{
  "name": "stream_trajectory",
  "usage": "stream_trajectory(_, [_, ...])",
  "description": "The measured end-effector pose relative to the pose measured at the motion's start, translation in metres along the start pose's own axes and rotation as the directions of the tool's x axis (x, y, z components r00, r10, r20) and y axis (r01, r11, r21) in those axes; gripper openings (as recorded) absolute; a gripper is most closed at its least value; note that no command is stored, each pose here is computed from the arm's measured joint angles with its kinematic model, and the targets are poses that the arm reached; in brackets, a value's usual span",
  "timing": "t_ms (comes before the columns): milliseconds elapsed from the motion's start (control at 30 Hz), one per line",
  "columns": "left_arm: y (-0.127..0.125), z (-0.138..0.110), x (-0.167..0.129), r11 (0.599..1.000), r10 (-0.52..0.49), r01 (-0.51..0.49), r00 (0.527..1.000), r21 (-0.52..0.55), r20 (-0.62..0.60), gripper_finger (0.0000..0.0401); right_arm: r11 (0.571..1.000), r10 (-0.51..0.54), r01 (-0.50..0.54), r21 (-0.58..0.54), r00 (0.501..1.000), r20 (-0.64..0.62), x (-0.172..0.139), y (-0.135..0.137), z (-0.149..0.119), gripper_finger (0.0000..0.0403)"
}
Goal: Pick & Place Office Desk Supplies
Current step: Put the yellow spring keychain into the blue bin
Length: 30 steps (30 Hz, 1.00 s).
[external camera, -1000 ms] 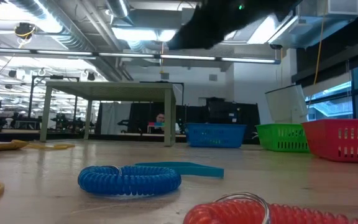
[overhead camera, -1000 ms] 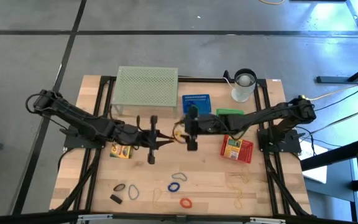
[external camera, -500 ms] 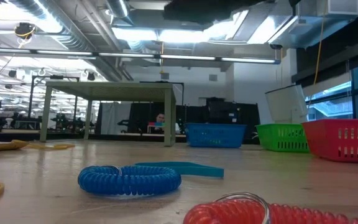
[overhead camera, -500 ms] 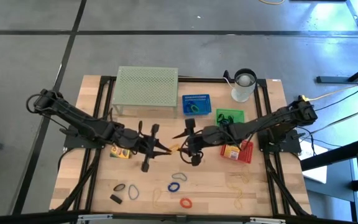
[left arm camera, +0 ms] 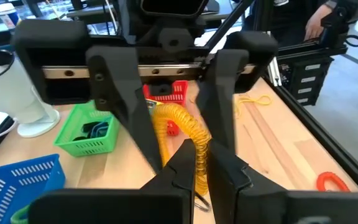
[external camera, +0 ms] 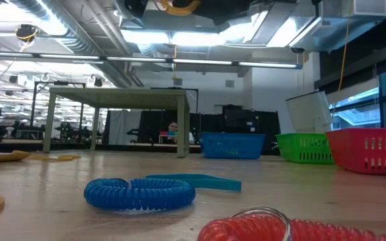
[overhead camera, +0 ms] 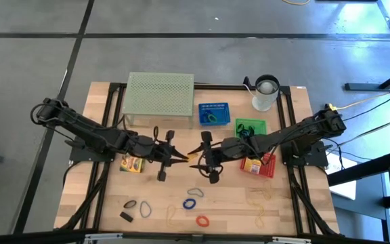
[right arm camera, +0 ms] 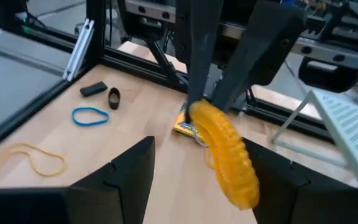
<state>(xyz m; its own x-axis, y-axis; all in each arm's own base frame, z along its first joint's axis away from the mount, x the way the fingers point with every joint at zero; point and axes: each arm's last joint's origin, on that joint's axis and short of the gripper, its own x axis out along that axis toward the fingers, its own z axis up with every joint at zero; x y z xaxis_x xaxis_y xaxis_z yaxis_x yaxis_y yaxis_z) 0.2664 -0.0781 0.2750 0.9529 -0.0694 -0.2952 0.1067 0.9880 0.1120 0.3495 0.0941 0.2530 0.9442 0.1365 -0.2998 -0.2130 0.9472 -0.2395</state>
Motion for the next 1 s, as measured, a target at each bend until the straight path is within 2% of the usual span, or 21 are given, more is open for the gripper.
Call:
stream_trajectory(133, [0.0011, -0.0002, 0.0002, 1.0, 0.003, -0.003, 1.0, -0.001, -0.002, 0.0018, 0.999, 0.001, -0.001, 0.053, 1.0, 0.001, 0.0, 0.0001, 0.0002, 0.0202])
stream_trajectory(233, [0.001, -0.0003, 0.0002, 1.0, 0.001, -0.001, 1.0, -0.001, -0.003, 0.0018, 0.997, 0.0, 0.0, 0.076, 1.0, 0.0, 0.0, 0.0001, 0.0001, 0.0173])
stream_trajectory(533, [0.0009, -0.0004, 0.0002, 1.0, 0.001, -0.001, 1.0, 0.0, -0.004, 0.002, 0.997, 0.0, 0.0, 0.081, 1.0, 0.0, 0.0, 0.0, 0.0, 0.0019])
stream_trajectory(700, [0.0009, -0.0004, 0.0002, 1.0, 0.002, -0.002, 1.0, 0.0, -0.004, 0.0044, 0.988, -0.001, 0.001, 0.154, 1.0, -0.001, 0.0001, -0.0005, -0.0001, 0.0032])
stream_trajectory(900, [0.0013, -0.0006, 0.0001, 1.0, 0.025, -0.025, 1.0, -0.007, -0.005, 0.0102, 0.983, -0.002, 0.005, 0.182, 1.0, -0.017, 0.0002, -0.0018, -0.0019, 0.0016])
stream_trajectory(1000, [0.0027, -0.0009, 0.0001, 0.997, 0.073, -0.073, 0.997, -0.007, -0.01, 0.0132, 0.974, -0.053, 0.065, 0.218, 0.997, -0.058, -0.0002, -0.0081, -0.0055, 0.0016])
